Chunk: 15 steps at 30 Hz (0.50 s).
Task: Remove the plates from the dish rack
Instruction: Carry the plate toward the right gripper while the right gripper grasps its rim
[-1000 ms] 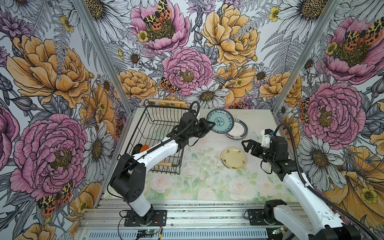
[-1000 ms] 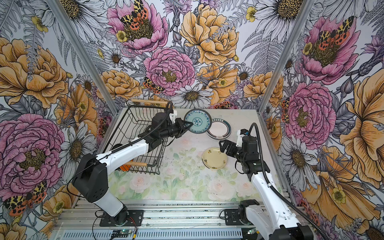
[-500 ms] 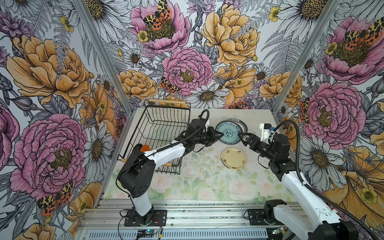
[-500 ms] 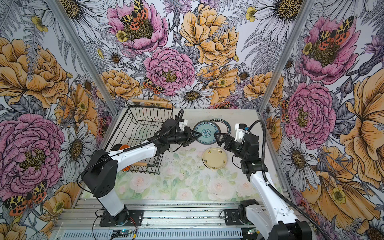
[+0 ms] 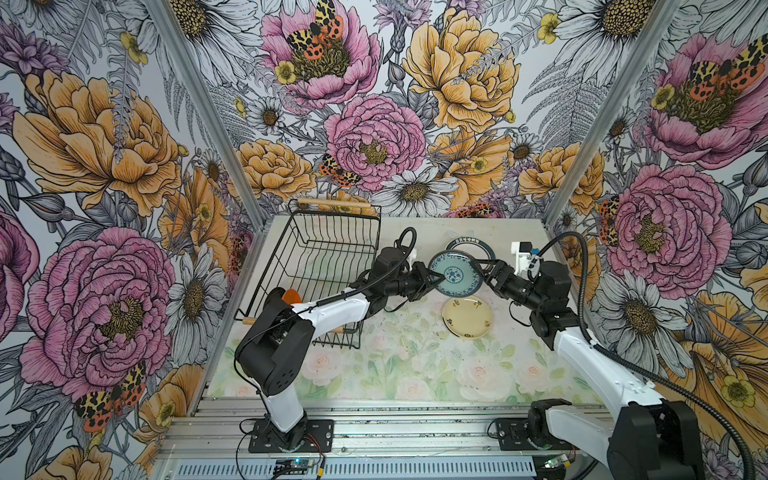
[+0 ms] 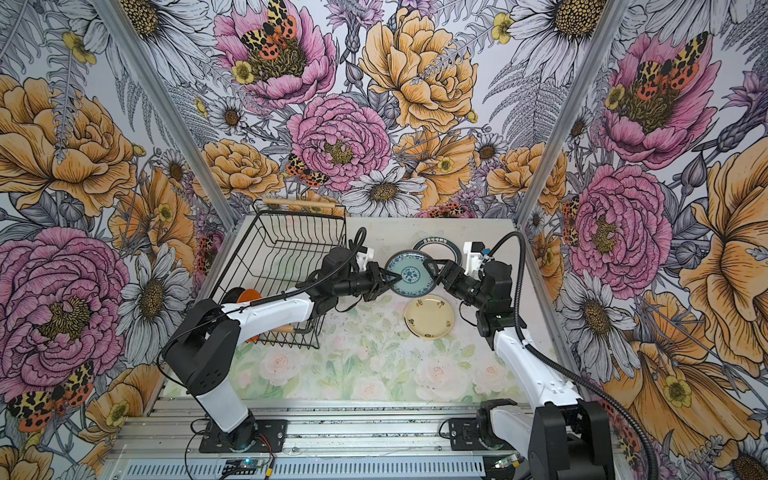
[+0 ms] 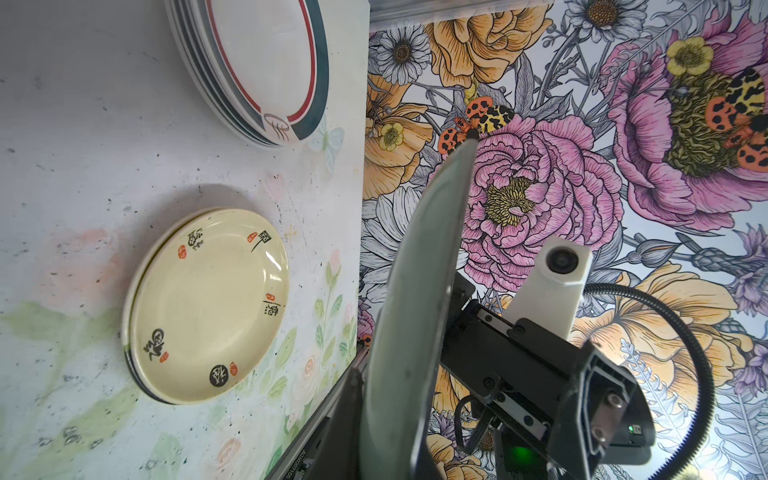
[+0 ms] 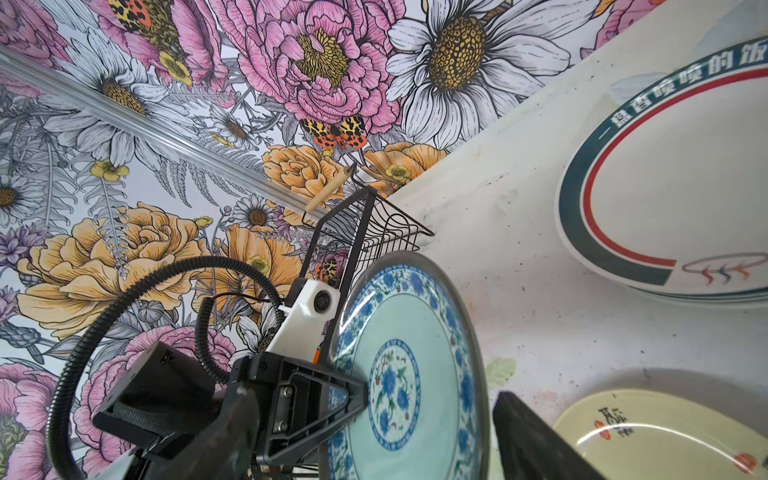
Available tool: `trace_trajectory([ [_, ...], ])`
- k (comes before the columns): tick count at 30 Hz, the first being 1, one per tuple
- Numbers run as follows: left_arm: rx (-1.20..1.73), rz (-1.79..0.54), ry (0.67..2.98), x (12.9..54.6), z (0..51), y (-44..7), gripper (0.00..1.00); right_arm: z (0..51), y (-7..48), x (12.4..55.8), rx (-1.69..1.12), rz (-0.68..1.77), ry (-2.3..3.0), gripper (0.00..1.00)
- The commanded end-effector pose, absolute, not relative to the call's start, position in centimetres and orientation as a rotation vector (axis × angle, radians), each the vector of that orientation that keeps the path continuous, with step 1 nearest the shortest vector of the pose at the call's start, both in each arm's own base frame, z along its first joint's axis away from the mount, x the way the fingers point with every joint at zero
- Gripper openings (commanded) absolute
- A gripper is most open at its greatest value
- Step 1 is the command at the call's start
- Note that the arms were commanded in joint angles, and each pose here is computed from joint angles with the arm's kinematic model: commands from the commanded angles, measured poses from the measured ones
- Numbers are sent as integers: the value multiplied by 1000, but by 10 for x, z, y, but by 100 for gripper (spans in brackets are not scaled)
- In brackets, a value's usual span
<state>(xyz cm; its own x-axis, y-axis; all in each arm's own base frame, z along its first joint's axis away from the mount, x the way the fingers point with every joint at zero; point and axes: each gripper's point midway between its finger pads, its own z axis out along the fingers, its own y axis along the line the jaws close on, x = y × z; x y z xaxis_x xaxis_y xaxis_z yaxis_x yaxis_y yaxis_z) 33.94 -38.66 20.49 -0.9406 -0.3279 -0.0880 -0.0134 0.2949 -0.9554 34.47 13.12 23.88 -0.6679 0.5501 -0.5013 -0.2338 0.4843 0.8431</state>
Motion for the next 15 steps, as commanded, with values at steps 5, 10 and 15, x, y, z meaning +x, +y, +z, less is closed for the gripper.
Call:
trace_trajectory([
  [5,-253,-1782,2155,340,251,-380,0,255,137,356,212,1321,1895,66],
  [10,-254,-1806,2141,342,254,-380,0,252,141,359,202,1350,1900,49],
  [15,-246,-1828,2130,342,255,-383,0,254,146,362,180,1407,1867,40],
])
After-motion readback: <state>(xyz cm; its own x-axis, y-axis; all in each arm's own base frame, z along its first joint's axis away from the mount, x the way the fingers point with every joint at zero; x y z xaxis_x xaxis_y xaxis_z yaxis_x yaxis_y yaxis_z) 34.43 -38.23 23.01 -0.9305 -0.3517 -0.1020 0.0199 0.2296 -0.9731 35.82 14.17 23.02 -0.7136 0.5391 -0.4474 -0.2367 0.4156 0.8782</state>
